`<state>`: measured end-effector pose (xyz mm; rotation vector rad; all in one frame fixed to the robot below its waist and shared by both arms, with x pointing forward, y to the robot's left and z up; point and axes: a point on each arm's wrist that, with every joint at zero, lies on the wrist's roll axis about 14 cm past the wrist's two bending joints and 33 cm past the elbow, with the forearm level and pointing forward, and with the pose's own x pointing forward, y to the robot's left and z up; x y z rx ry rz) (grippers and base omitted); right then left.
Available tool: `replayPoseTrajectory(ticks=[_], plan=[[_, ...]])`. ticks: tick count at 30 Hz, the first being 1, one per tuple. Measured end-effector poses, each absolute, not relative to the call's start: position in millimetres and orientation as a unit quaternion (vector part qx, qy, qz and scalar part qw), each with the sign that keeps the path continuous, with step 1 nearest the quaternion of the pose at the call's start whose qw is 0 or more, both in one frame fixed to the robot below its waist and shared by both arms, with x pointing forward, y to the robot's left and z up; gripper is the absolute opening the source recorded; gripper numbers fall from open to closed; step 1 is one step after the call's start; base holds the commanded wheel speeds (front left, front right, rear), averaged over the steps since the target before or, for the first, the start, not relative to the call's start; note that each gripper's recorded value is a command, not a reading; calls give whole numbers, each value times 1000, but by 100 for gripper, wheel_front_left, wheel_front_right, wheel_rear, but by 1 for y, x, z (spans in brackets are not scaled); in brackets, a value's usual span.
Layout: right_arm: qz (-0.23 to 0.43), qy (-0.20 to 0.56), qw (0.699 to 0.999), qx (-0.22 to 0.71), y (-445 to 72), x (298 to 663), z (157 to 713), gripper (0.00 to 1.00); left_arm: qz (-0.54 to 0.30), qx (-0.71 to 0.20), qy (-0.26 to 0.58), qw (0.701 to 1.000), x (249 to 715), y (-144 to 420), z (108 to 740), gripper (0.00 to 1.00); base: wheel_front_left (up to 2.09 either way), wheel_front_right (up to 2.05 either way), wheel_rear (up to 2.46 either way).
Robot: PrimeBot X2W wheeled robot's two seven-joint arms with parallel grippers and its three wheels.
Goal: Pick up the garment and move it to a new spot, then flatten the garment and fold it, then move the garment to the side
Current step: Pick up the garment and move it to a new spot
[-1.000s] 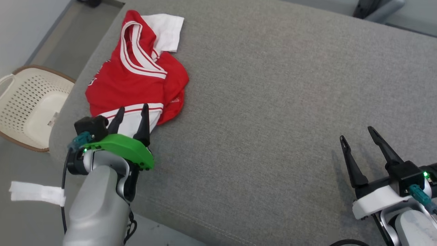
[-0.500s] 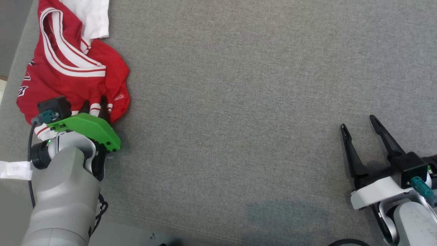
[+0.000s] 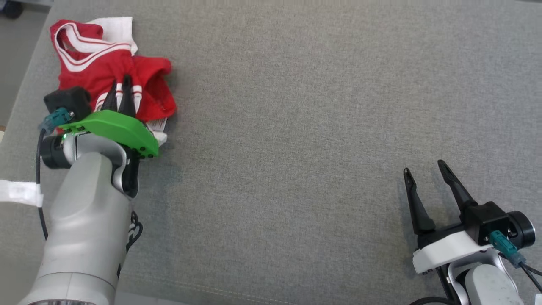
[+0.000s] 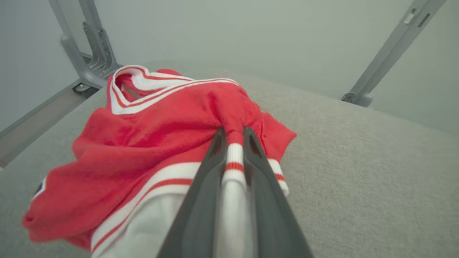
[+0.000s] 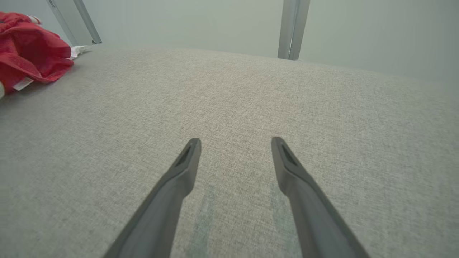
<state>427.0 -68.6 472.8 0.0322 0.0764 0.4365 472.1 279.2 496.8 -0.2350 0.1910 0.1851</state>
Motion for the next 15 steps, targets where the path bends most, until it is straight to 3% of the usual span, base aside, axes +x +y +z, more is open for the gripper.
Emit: replayPoseTrajectory(ticks=[7, 15], plan=[[188, 26, 982, 27, -81, 405, 492, 100, -56, -109, -34, 992, 487, 186, 590, 0, 0, 0, 0], [123, 12, 992, 26, -123, 387, 506, 100, -237, -132, -33, 962, 440, 52, 623, 0, 0, 0, 0]])
